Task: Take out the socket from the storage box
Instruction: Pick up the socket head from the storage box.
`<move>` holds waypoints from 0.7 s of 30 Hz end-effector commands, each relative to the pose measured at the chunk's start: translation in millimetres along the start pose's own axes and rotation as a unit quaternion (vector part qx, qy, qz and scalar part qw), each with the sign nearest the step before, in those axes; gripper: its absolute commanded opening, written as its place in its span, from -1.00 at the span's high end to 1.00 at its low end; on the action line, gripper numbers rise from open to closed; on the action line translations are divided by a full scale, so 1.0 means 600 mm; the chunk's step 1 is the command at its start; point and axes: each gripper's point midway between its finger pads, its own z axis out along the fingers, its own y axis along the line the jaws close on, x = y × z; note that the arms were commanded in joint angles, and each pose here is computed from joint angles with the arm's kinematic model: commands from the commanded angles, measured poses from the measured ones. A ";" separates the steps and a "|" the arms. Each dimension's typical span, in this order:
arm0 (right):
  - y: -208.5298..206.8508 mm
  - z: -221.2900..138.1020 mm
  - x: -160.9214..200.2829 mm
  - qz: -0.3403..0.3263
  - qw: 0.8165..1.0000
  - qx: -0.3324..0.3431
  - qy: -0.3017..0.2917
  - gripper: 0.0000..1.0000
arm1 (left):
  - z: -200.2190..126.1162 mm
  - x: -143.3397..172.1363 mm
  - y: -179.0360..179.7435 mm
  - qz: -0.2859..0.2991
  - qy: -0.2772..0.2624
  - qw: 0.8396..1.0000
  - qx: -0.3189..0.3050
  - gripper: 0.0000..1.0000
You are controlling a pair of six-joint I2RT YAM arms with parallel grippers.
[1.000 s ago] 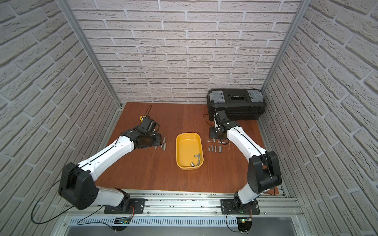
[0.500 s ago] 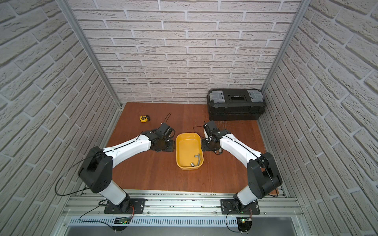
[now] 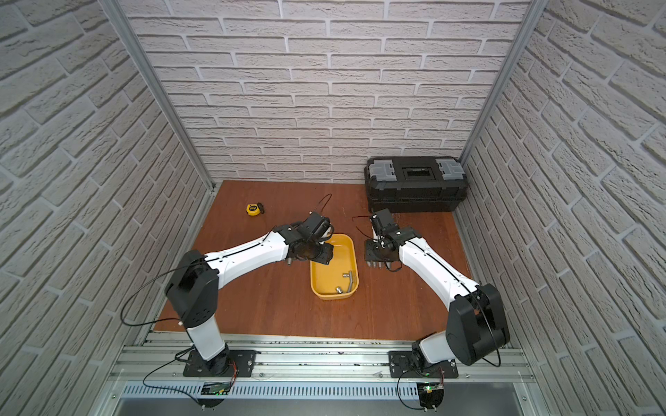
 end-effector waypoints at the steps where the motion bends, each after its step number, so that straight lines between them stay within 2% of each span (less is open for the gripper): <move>1: -0.025 -0.017 -0.011 0.032 0.999 0.002 -0.025 -0.08 | 0.025 0.018 -0.027 0.051 0.032 0.998 0.015 -0.14; 5: -0.058 -0.020 -0.005 0.057 0.998 0.008 -0.024 -0.08 | 0.054 0.029 -0.054 0.088 0.051 0.994 0.032 -0.04; 17: -0.091 -0.012 0.008 0.089 0.996 0.001 -0.017 -0.08 | 0.088 0.047 -0.113 0.212 0.070 0.973 0.056 -0.04; 21: -0.092 -0.007 0.011 0.092 0.996 -0.002 -0.012 -0.08 | 0.096 0.057 -0.120 0.233 0.083 0.967 0.058 -0.03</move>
